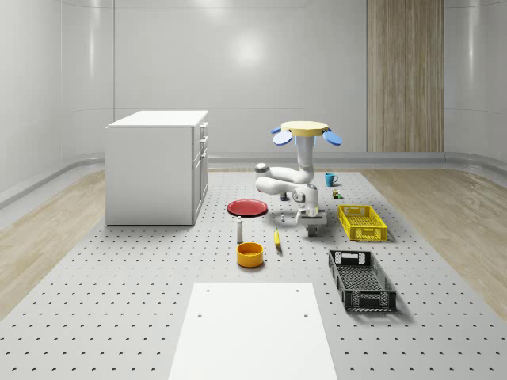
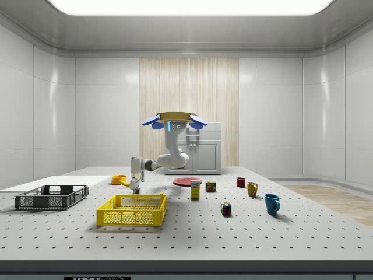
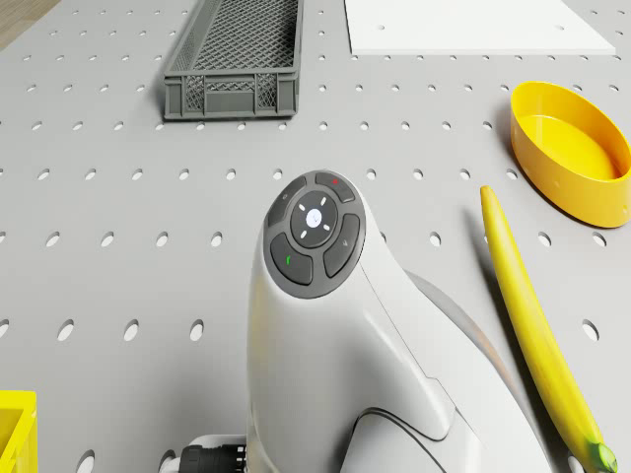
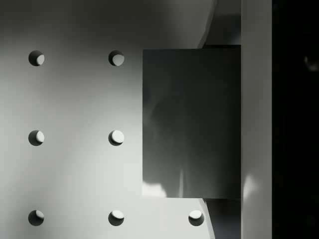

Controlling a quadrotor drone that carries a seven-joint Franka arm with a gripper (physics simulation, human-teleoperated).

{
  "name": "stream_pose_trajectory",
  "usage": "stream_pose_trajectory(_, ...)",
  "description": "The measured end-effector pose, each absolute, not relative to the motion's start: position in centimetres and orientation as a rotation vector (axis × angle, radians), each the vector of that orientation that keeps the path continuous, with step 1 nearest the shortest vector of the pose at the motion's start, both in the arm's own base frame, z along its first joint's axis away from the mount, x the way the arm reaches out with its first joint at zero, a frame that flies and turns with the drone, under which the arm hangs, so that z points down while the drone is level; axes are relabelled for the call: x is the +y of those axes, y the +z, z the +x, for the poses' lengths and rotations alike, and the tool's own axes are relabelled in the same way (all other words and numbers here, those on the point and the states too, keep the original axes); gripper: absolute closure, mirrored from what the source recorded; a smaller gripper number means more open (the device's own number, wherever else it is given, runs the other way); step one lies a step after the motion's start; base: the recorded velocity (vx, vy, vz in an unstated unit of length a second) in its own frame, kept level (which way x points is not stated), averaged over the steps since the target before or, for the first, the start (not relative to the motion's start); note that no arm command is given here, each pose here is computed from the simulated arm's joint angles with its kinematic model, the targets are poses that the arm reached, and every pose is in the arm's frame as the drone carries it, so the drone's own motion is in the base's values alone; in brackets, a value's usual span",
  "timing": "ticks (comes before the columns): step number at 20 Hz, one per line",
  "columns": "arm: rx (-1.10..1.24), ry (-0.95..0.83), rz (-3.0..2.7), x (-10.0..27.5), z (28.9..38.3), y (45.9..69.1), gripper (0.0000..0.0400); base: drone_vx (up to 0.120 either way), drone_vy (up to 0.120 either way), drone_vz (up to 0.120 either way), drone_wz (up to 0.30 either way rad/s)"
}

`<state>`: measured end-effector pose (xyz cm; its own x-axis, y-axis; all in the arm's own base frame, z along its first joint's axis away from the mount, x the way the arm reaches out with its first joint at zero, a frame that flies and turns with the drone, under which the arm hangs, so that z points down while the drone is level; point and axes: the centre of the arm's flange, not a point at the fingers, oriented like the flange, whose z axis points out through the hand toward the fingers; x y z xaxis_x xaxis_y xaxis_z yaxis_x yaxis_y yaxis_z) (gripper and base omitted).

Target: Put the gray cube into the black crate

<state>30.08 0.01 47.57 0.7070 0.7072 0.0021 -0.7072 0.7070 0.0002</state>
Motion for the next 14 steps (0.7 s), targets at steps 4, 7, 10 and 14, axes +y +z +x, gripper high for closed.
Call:
stream_pose_trajectory(4,-0.002,0.786,0.001,0.0,30.08,46.2,0.015,0.08,0.09,0.12,0.0)
stream_pose_trajectory(7,-0.002,0.786,0.001,0.0,30.07,45.7,0.015,0.12,0.12,0.12,0.0)
stream_pose_trajectory(10,-0.002,0.786,0.001,0.0,30.07,45.4,0.015,0.12,0.12,0.12,0.0)
stream_pose_trajectory(14,-0.002,0.785,0.001,0.0,30.07,45.2,0.015,0.12,0.12,0.12,0.0)
